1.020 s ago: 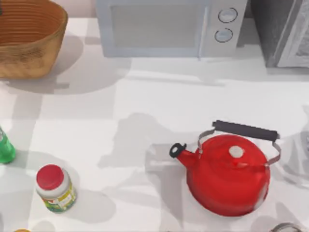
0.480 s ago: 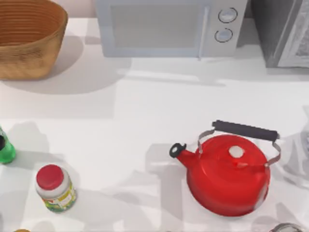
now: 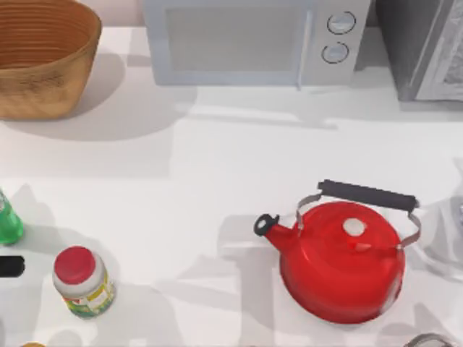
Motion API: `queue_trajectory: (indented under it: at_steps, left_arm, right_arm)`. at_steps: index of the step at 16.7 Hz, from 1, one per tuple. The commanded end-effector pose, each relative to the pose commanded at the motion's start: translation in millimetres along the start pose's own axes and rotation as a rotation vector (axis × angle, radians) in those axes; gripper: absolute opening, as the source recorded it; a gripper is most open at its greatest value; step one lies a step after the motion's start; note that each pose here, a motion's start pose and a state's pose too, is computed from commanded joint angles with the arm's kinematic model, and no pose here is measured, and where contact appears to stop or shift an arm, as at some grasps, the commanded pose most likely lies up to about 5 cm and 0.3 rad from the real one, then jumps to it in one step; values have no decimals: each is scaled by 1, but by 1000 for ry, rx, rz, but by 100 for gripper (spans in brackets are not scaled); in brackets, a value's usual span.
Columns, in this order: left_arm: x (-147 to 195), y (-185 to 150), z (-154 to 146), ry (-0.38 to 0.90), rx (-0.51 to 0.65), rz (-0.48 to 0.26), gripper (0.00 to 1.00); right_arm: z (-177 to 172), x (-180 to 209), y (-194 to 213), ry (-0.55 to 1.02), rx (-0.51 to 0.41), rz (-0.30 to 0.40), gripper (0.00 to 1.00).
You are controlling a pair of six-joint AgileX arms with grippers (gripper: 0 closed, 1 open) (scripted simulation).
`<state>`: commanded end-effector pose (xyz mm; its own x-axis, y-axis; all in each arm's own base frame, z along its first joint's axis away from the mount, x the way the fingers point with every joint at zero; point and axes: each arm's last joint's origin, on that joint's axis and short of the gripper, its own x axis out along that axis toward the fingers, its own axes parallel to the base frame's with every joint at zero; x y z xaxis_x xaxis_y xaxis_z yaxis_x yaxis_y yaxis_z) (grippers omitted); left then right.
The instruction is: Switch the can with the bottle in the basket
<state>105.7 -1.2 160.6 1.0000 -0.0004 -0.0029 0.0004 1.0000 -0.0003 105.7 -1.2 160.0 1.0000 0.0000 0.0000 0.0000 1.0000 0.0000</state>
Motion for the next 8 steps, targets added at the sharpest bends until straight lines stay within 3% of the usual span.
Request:
queue_trajectory:
  at_steps: [8]
  left_arm:
    - [1, -1, 4, -2, 2, -14, 0]
  right_arm:
    - [0, 0, 0, 0, 0, 0, 100]
